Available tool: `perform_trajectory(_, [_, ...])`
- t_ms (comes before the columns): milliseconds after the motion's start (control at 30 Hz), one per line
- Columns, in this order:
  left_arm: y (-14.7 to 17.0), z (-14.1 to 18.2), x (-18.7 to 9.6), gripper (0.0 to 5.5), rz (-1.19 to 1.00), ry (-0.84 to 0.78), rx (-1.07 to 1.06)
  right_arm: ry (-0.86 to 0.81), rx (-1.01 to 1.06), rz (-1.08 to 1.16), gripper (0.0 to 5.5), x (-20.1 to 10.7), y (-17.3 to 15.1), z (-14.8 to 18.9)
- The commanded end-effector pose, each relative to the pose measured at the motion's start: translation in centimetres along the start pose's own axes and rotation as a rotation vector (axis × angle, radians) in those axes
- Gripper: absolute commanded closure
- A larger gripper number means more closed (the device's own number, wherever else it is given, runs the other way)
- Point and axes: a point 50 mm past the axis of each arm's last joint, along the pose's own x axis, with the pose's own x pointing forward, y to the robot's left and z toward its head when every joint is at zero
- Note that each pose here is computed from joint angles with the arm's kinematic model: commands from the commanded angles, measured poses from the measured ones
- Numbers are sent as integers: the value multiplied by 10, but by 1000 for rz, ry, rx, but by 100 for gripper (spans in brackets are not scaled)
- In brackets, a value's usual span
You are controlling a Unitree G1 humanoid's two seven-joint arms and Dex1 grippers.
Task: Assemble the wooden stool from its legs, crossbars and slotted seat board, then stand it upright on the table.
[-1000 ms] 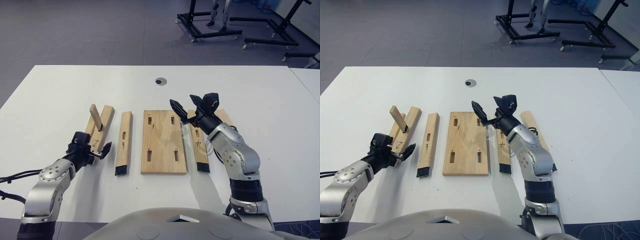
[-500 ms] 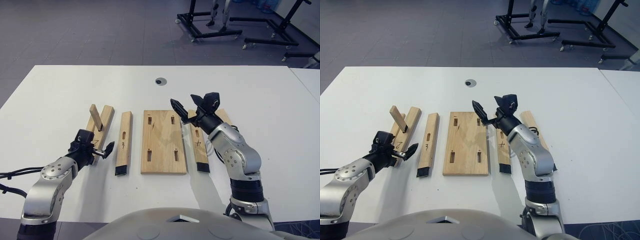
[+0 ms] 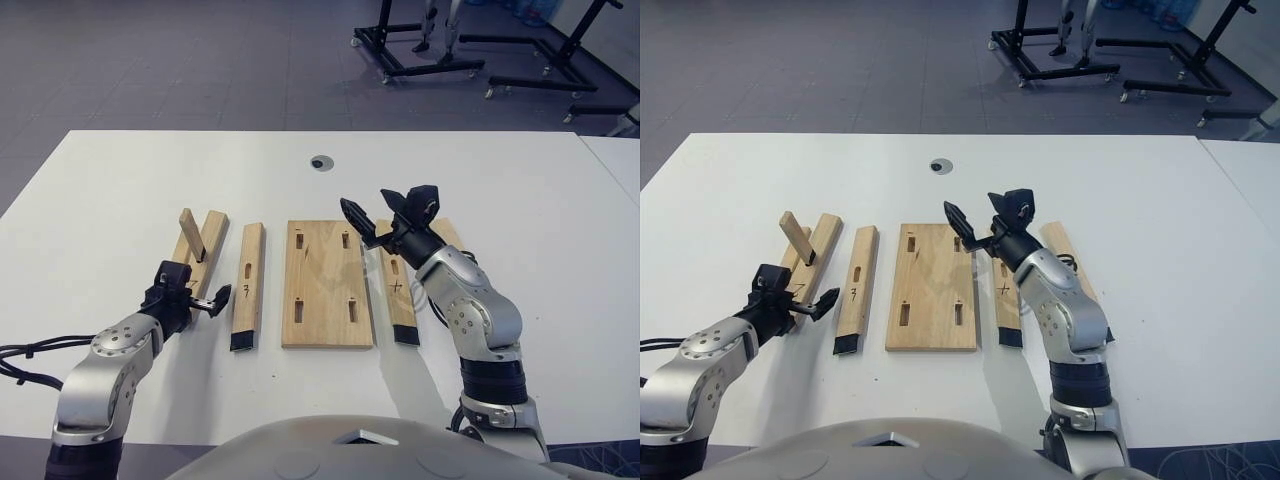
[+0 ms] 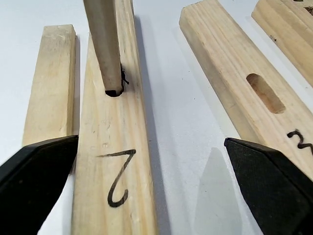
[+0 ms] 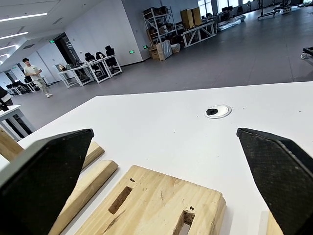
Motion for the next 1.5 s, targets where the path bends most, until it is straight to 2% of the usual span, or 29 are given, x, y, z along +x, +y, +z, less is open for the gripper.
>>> perform_trajectory(33, [-1, -1, 3, 14, 11, 74, 61, 4, 9, 0, 10, 0, 0, -1])
perform_trajectory(200, [6, -1, 3, 110, 40, 130, 106, 4, 11, 0, 10, -1, 1, -2])
perform_trajectory(400, [34, -1, 0, 212, 142, 230, 136, 2, 11, -3, 10, -1, 1, -2])
perform_trajectory(667, [27, -13, 0, 335, 95, 281, 137, 3, 12, -5, 10, -1, 1, -2])
perform_trajectory(900, [21, -15, 3, 337, 51, 265, 80, 6, 12, -7, 10, -1, 0, -2])
perform_trajectory(1000, [18, -2, 4, 337, 17, 199, 89, 5, 10, -7, 10, -1, 0, -1])
perform_trajectory(1200, [7, 65, 8, 338, -90, -53, 90, 1, 3, -4, 10, 2, -3, 2])
perform_trajectory(1367, [12, 115, 5, 338, -158, -254, 36, -8, 1, 13, 10, 7, -6, 10])
perform_trajectory(1500, [9, 145, -1, 338, -357, -451, -49, -73, 128, 147, 10, 12, -10, 48])
